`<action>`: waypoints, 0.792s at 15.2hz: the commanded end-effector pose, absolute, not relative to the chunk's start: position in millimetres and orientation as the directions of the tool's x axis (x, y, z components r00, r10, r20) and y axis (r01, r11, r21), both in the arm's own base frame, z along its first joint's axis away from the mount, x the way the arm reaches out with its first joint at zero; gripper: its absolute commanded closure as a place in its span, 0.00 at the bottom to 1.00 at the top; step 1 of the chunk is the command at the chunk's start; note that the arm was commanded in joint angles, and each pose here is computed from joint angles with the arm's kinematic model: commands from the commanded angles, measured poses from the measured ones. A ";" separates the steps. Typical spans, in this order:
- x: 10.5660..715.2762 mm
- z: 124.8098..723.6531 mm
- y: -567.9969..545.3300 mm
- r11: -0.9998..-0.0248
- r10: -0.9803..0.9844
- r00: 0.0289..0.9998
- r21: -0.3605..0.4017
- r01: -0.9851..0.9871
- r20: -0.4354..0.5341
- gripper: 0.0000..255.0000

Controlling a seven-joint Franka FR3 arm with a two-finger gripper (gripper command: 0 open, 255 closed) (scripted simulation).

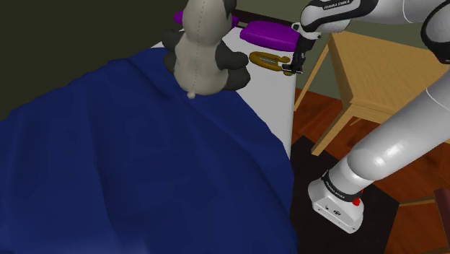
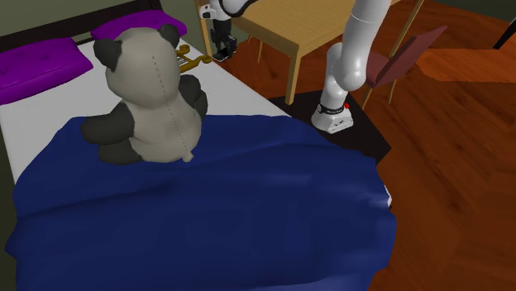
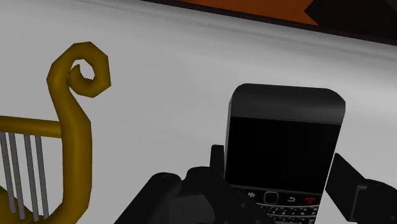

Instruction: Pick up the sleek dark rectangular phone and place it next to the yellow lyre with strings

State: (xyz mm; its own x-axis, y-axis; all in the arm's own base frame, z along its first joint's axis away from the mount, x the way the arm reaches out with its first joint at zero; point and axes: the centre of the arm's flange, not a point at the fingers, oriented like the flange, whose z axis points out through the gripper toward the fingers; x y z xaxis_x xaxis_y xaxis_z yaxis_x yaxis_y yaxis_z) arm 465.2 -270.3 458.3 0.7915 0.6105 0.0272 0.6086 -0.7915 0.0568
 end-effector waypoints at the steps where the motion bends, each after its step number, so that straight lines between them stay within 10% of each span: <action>1: 461.4 457.4 -300.4 -0.791 0.611 0.791 0.058 0.609 0.027 1.00; 12: 452.7 441.5 -416.0 -0.791 0.611 0.791 0.058 0.609 0.027 1.00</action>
State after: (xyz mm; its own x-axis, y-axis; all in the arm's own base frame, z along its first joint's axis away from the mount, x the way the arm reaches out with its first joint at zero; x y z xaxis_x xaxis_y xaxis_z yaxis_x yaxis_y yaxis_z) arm 454.1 -414.3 446.9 0.7914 0.6107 0.0269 0.6087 -0.7914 0.0570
